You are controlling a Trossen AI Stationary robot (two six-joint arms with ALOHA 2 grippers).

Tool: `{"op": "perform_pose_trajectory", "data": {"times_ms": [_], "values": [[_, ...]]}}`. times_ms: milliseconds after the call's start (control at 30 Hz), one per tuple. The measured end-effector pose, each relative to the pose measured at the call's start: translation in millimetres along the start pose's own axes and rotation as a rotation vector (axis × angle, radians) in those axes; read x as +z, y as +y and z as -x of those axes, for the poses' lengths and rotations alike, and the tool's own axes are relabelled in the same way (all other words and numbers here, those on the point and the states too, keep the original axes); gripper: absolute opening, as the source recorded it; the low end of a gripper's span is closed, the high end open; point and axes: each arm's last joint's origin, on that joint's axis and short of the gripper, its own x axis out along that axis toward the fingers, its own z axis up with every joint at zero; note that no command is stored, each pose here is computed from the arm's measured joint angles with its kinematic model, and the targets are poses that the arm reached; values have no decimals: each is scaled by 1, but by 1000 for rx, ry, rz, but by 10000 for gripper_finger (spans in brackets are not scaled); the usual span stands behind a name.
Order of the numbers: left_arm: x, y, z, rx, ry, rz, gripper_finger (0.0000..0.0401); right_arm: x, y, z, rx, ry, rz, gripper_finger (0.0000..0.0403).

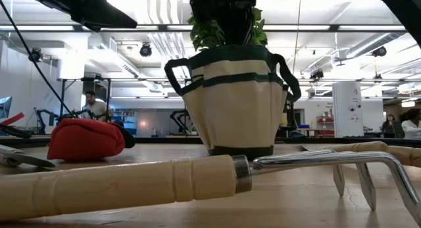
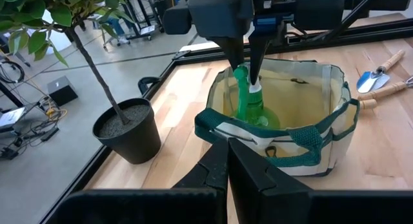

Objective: Pick & Place Garden tools in Gardening bag
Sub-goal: Put the green spray bottle into the gardening bag

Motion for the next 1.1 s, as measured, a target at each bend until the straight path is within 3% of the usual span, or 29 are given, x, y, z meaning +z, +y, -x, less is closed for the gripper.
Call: {"op": "perform_pose_trajectory", "data": {"times_ms": [200,500,967,1100], "values": [[0,0,0,0,0,2,14,0,-2,-2,-1,7,-3,44],[0,0,0,0,0,2,14,0,-1,-3,-2,10,0,98],[0,0,0,0,0,2,14,-1,-1,-2,-5,10,4,104],[0,0,0,0,0,2,14,-1,-3,3,-68,-11,4,104]]}}
